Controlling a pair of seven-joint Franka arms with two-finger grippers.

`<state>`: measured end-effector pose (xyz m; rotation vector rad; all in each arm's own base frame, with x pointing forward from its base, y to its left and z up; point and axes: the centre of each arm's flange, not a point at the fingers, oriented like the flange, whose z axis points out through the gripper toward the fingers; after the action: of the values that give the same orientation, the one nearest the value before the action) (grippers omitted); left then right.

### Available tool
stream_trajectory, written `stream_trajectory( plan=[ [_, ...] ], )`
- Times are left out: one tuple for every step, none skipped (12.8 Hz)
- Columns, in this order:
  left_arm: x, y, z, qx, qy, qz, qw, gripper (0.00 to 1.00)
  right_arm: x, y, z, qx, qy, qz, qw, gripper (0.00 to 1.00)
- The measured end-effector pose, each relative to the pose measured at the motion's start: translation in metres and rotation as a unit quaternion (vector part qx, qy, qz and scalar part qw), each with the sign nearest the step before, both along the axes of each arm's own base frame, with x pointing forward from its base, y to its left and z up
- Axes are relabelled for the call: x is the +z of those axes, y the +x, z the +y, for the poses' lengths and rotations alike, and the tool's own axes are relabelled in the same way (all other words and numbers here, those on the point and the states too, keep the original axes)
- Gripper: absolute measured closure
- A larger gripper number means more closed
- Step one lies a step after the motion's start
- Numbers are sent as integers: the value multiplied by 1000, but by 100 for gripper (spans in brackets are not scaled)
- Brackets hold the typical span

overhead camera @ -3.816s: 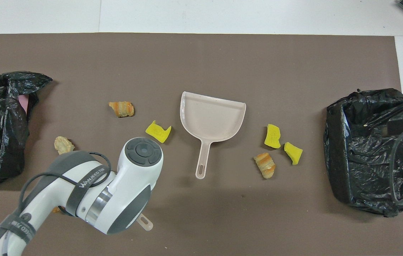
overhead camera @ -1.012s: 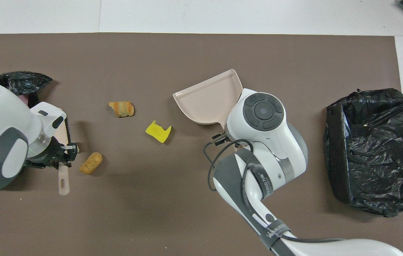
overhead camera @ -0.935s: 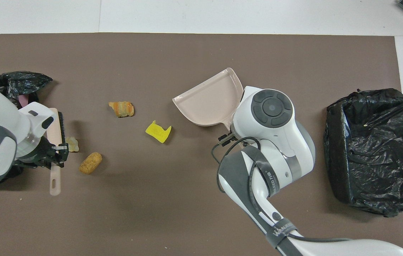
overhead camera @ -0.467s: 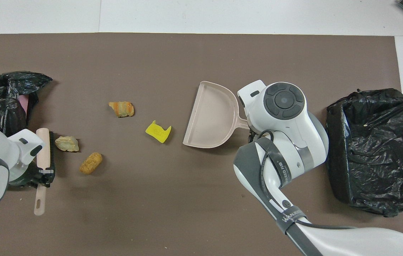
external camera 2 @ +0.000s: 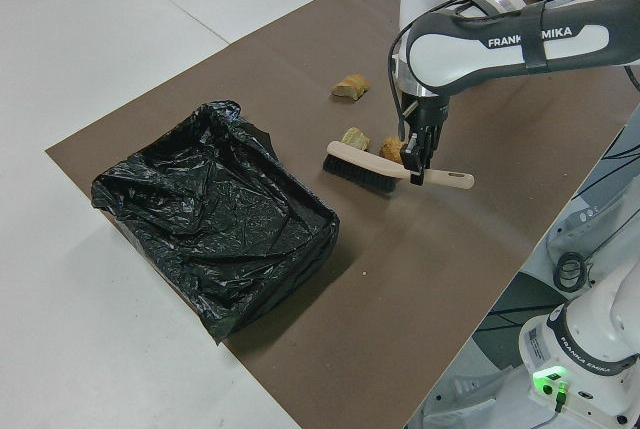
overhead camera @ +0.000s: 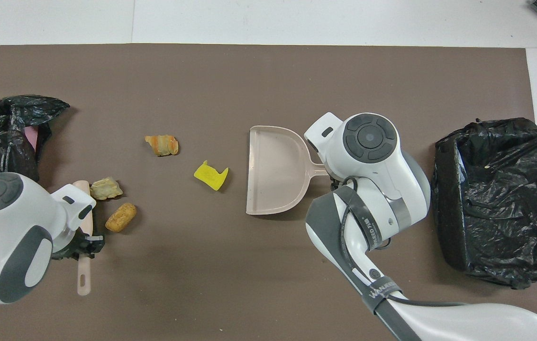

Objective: Sweep and dump trash in bin
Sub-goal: 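Sweep bread with the left gripper while the right gripper positions the dustpan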

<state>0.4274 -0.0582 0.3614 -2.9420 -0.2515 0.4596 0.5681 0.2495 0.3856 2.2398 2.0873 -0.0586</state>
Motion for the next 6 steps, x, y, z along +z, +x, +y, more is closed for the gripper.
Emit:
stream_trajectory(
  plan=[
    [-1, -3, -18, 12, -6, 0, 1000, 74, -5, -3, 8, 3, 1, 3, 1000, 67],
    [-2, -6, -32, 23, -15, 1, 1000, 74, -10, -7, 18, 1, 2, 4, 1000, 67],
    [-4, -7, -43, 30, -23, -1, 999, 74, -15, -12, 29, -5, 2, 4, 1000, 67],
    [-5, -6, -54, 35, -30, -10, 999, 74, -18, -16, 38, -10, 2, 4, 1000, 67],
    [-8, -5, -66, 36, -34, -21, 999, 74, -20, -18, 43, -13, 2, 3, 1000, 67],
    [-11, -4, -80, 34, -41, -28, 998, 74, -21, -19, 43, -13, 2, 2, 1000, 67]
  ],
)
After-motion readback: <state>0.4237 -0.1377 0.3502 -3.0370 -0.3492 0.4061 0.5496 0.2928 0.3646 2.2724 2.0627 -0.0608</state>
